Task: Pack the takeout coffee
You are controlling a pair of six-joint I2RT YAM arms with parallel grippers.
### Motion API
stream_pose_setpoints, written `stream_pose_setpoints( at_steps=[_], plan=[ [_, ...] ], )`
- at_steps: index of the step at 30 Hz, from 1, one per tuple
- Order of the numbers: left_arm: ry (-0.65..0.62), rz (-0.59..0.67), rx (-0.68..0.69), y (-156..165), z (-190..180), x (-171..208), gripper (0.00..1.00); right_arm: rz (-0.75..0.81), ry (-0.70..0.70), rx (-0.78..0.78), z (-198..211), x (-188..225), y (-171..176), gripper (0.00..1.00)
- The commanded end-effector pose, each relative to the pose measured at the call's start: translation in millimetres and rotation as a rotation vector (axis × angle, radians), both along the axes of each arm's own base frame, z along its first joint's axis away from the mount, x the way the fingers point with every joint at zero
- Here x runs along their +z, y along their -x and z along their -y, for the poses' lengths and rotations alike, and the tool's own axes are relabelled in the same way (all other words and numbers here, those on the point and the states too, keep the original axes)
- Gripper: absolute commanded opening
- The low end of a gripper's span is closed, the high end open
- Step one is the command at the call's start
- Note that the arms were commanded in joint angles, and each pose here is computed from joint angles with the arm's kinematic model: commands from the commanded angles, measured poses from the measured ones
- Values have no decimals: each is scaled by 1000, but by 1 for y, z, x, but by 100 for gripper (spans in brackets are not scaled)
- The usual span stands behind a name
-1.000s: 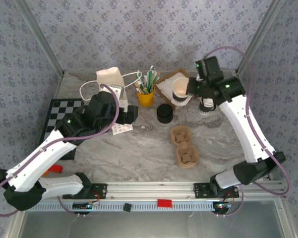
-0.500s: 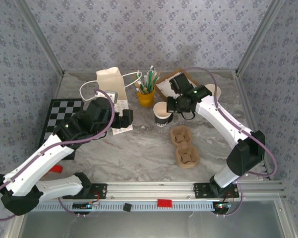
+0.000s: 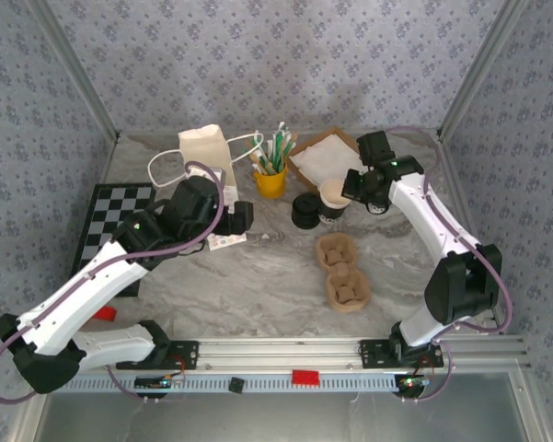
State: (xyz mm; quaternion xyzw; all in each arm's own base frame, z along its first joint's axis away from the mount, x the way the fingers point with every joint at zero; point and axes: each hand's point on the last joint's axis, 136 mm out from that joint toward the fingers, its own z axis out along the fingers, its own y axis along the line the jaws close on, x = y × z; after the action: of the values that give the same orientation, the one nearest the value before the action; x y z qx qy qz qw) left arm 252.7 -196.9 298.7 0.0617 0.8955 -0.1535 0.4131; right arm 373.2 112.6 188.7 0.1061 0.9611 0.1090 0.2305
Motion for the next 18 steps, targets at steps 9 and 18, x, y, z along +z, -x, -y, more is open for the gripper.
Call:
stream_pose_setpoints(
  at_steps=[9,18],
  plan=[
    [38,20,7,-7,3,14,99,-47,59,-38,21,-28,-11,0],
    [39,22,9,-9,4,15,100,13,11,-29,16,2,-11,0]
  ],
)
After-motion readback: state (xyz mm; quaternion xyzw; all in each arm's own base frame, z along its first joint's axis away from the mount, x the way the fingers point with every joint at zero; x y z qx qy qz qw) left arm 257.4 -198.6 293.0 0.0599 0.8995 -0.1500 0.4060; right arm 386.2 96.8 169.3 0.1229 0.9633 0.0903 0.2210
